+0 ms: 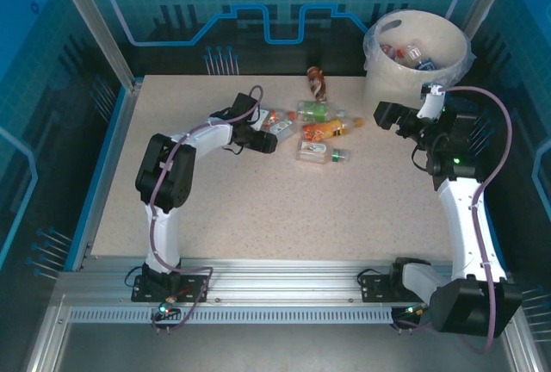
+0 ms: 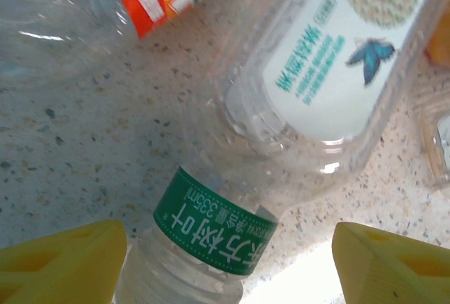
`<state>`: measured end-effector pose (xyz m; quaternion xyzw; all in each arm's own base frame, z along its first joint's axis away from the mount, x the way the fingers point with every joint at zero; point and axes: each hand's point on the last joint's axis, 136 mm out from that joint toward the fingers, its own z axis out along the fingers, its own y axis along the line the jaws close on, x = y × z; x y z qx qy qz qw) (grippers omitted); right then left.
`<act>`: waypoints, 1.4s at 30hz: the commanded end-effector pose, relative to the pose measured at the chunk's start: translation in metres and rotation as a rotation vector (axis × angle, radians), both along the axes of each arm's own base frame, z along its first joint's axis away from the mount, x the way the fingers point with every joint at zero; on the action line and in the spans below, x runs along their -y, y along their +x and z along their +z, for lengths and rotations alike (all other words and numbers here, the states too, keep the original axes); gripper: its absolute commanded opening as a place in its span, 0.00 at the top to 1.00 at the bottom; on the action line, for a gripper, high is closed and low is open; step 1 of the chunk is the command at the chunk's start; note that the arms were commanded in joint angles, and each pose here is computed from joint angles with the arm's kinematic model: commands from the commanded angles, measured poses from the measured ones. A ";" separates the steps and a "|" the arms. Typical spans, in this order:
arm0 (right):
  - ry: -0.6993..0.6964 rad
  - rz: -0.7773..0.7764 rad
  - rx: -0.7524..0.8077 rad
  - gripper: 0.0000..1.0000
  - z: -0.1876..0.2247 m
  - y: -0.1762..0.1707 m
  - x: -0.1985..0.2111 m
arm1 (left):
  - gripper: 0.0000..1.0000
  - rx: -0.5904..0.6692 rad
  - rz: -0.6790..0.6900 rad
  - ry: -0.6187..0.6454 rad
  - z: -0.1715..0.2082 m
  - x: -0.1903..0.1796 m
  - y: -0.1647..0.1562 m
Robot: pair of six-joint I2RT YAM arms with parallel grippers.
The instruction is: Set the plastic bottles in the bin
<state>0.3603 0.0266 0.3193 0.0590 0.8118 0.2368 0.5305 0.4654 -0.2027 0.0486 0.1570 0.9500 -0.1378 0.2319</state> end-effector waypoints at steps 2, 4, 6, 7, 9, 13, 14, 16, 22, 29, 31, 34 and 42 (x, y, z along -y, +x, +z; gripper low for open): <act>-0.007 0.025 0.020 0.00 0.008 -0.004 -0.007 | 0.29 -0.029 -0.015 0.078 -0.009 0.001 -0.006; -0.007 0.026 0.022 0.00 0.009 -0.004 -0.007 | 0.33 -0.043 0.019 0.100 -0.015 -0.004 -0.005; -0.007 0.026 0.021 0.00 0.008 -0.004 -0.007 | 0.38 -0.059 0.030 0.106 -0.021 -0.005 -0.005; -0.008 0.026 0.021 0.00 0.009 -0.004 -0.007 | 0.40 -0.068 0.034 0.108 -0.024 -0.005 -0.006; -0.006 0.025 0.022 0.00 0.009 -0.004 -0.007 | 0.46 -0.077 0.039 0.108 -0.027 -0.005 -0.007; -0.003 0.021 0.020 0.00 0.010 -0.004 -0.006 | 0.59 -0.079 0.057 0.101 -0.028 -0.005 -0.006; -0.002 0.021 0.020 0.00 0.010 -0.004 -0.006 | 0.61 -0.079 0.057 0.097 -0.028 -0.005 -0.006; 0.003 0.021 0.017 0.00 0.010 -0.005 -0.007 | 0.64 -0.073 0.057 0.088 -0.027 -0.003 -0.006; 0.013 0.023 0.016 0.00 0.009 -0.005 -0.008 | 0.72 -0.028 0.064 0.051 -0.008 0.001 -0.012; 0.057 0.018 0.065 0.00 0.014 -0.003 -0.016 | 0.76 0.035 0.078 -0.043 0.022 0.014 -0.031; 0.071 0.039 0.059 0.00 0.013 -0.002 -0.024 | 0.76 0.063 0.069 -0.061 0.033 0.021 -0.038; 0.102 0.075 0.024 0.00 0.010 -0.001 -0.040 | 0.76 0.119 0.039 -0.064 0.048 0.033 -0.052; 0.155 0.230 -0.114 0.00 0.019 -0.004 -0.097 | 0.77 0.295 -0.058 -0.120 0.119 0.068 -0.085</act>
